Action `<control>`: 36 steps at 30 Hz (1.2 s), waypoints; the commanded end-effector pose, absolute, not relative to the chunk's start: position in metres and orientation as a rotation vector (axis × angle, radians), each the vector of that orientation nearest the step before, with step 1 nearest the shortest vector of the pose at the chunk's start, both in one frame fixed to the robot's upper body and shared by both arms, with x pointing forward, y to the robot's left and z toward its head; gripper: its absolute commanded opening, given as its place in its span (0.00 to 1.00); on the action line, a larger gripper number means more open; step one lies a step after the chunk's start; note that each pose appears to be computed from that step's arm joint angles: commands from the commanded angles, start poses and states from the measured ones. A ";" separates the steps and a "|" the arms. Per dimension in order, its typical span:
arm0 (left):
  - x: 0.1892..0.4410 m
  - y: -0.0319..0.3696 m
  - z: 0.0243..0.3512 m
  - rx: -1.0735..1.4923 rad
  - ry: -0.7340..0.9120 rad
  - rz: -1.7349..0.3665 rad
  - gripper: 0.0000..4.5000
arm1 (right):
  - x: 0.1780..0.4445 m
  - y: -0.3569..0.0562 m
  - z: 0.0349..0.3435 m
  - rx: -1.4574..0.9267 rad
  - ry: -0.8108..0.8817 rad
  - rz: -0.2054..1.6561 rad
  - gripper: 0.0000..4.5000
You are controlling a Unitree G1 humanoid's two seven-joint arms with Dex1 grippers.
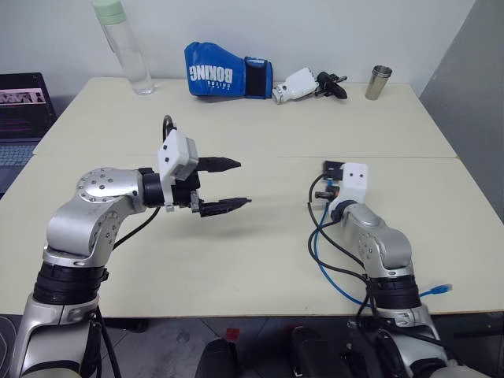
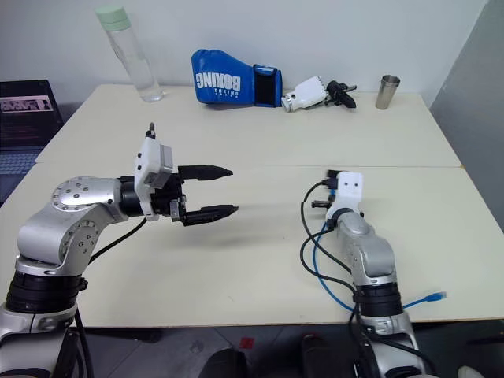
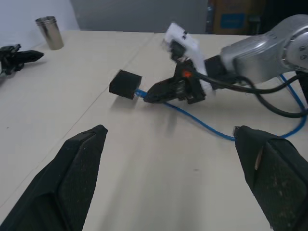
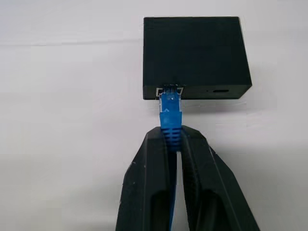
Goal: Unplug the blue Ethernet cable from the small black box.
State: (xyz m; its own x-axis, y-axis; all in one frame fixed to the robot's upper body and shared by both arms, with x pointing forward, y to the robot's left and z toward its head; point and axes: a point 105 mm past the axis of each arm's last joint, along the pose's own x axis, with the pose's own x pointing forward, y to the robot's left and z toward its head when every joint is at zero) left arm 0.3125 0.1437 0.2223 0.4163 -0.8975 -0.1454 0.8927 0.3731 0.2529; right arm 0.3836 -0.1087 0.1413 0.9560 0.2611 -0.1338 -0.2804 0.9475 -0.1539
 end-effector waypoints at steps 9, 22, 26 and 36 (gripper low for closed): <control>0.322 0.178 0.233 0.147 0.076 -1.072 1.00 | 0.343 -0.047 0.187 -1.047 -0.430 0.864 0.02; 0.318 0.174 0.230 -0.019 0.169 -1.161 1.00 | 0.325 -0.018 0.214 -1.320 -0.770 1.054 0.02; 0.319 0.160 0.231 -0.061 0.136 -1.187 1.00 | 0.321 -0.013 0.215 -1.310 -0.790 1.071 0.02; 0.316 0.155 0.222 -0.061 0.171 -1.200 1.00 | 0.323 -0.012 0.212 -1.290 -0.767 1.084 0.02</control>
State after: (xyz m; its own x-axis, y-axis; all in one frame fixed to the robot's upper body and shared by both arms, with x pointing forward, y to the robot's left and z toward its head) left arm 0.3194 0.1573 0.2140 0.3647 -0.9249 -0.1078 0.9099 0.3786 -0.1697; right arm 0.3233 -0.0115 0.1965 0.3416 0.9245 -0.1694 -0.2323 -0.0916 -0.9683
